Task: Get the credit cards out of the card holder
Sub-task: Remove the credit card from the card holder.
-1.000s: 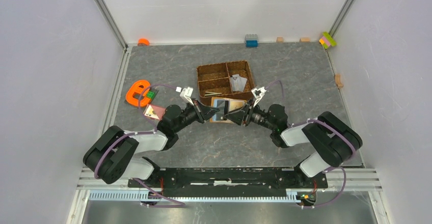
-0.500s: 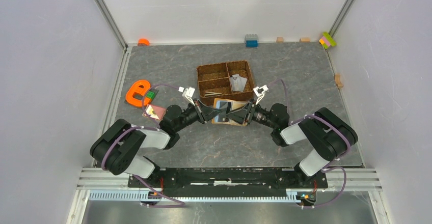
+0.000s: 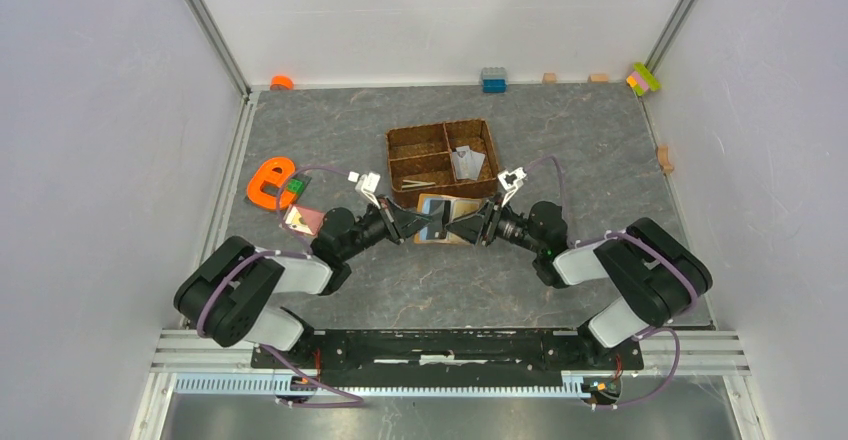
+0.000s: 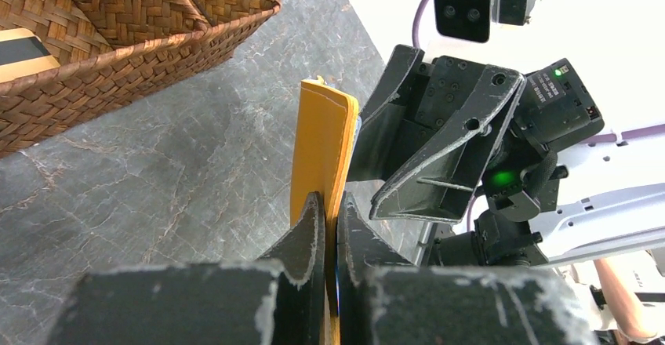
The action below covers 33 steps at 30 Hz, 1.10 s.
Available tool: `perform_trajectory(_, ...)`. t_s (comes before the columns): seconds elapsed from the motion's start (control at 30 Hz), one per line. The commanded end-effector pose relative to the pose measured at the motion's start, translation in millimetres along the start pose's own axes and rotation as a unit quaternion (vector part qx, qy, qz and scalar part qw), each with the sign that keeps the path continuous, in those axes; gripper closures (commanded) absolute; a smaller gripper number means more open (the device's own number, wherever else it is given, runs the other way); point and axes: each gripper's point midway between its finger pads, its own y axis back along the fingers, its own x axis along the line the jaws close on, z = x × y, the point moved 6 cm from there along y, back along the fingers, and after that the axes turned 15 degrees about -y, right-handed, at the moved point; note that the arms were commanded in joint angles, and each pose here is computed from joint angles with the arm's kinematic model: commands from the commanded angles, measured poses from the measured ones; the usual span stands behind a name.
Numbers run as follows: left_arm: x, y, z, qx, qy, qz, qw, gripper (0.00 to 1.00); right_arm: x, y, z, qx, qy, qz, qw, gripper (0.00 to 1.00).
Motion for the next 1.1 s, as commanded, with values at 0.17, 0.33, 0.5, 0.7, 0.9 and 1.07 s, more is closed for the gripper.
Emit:
perform_trajectory(0.17, -27.7, -7.1, 18.2, -0.026, 0.004, -0.102, 0.994, 0.98, 23.1, -3.5, 6.7, -0.001, 0.01, 0.088, 0.996, 0.49)
perform_trajectory(0.33, -27.0, -8.6, 17.8, -0.027, 0.009, -0.105, 0.994, 0.98, 33.1, 0.4, 6.6, -0.002, 0.014, 0.119, 0.993, 0.52)
perform_trajectory(0.5, -24.2, -7.5, 17.7, -0.028, 0.016, -0.099, 0.995, 0.98, 43.2, 6.2, 7.3, -0.009, 0.021, 0.147, 0.989, 0.64)
perform_trajectory(0.7, -20.5, -6.3, 18.8, -0.034, 0.029, -0.103, 0.994, 0.98, 53.9, 11.0, 8.3, -0.014, 0.023, 0.18, 0.983, 0.78)
perform_trajectory(0.9, -12.4, -5.8, 17.3, -0.034, 0.039, -0.084, 0.995, 0.98, 62.1, 16.4, 8.6, -0.018, 0.035, 0.2, 0.979, 0.83)
perform_trajectory(1.07, -9.9, -7.8, 16.5, -0.026, 0.041, -0.079, 0.996, 0.98, 65.9, 17.2, 7.8, -0.012, 0.037, 0.214, 0.976, 0.89)
